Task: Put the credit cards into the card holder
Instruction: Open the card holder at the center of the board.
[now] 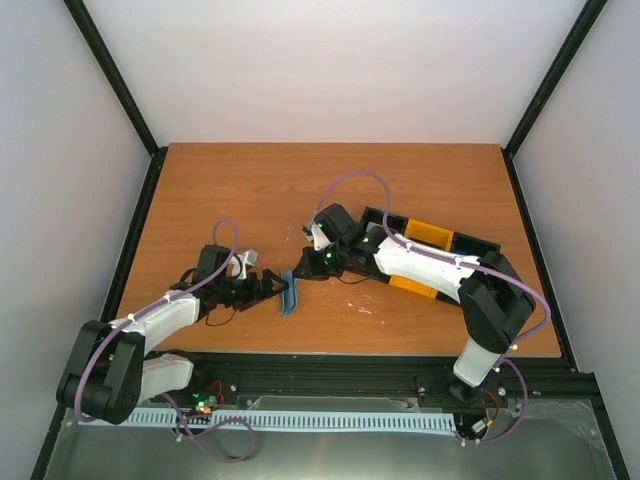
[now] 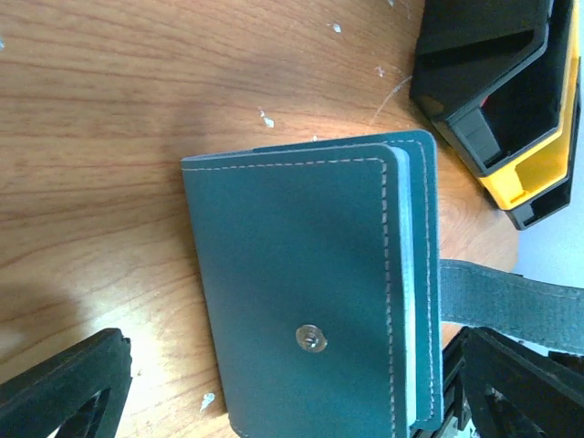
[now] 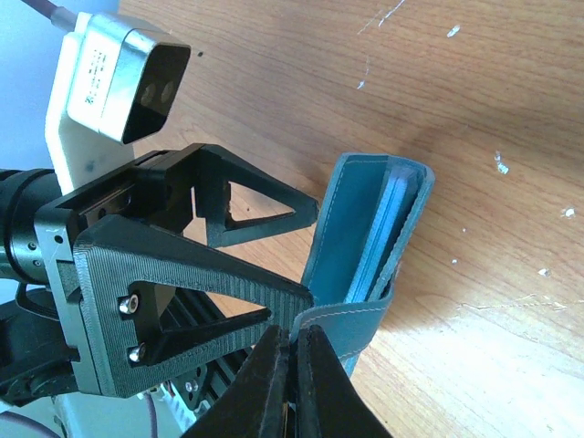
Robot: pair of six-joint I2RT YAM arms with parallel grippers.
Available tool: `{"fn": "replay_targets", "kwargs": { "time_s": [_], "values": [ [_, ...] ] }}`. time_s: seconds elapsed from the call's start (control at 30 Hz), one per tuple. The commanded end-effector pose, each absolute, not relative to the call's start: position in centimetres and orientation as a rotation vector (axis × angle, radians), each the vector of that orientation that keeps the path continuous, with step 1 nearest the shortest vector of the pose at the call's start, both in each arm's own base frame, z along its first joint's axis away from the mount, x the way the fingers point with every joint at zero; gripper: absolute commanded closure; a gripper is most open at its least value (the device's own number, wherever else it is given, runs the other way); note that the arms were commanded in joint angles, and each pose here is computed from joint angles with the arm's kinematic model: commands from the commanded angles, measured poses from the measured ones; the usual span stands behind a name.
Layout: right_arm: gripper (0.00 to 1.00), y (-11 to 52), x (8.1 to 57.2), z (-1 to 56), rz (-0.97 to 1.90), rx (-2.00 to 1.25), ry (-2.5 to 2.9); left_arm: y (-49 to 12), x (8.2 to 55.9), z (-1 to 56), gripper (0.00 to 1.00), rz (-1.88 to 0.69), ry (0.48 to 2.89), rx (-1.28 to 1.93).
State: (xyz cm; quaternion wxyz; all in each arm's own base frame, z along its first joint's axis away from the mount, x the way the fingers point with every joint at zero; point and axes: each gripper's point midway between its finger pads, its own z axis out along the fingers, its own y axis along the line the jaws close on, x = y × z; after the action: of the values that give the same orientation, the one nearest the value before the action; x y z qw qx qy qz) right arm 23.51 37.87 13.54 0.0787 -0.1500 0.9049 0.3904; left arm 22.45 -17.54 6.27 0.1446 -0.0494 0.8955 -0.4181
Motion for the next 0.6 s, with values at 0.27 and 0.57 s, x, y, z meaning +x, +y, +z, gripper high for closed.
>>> {"fn": "replay_targets", "kwargs": {
  "time_s": [0.27,0.57],
  "values": [
    [0.97,38.4,23.6,15.2,1.194,-0.458,2.668,-17.4,23.0,6.4,0.06,-1.156,2.585,-0.109],
    [0.97,38.8,23.7,16.0,1.204,-0.462,2.629,-16.9,22.4,4.0,0.03,-1.108,2.713,-0.210]
  ]
}}
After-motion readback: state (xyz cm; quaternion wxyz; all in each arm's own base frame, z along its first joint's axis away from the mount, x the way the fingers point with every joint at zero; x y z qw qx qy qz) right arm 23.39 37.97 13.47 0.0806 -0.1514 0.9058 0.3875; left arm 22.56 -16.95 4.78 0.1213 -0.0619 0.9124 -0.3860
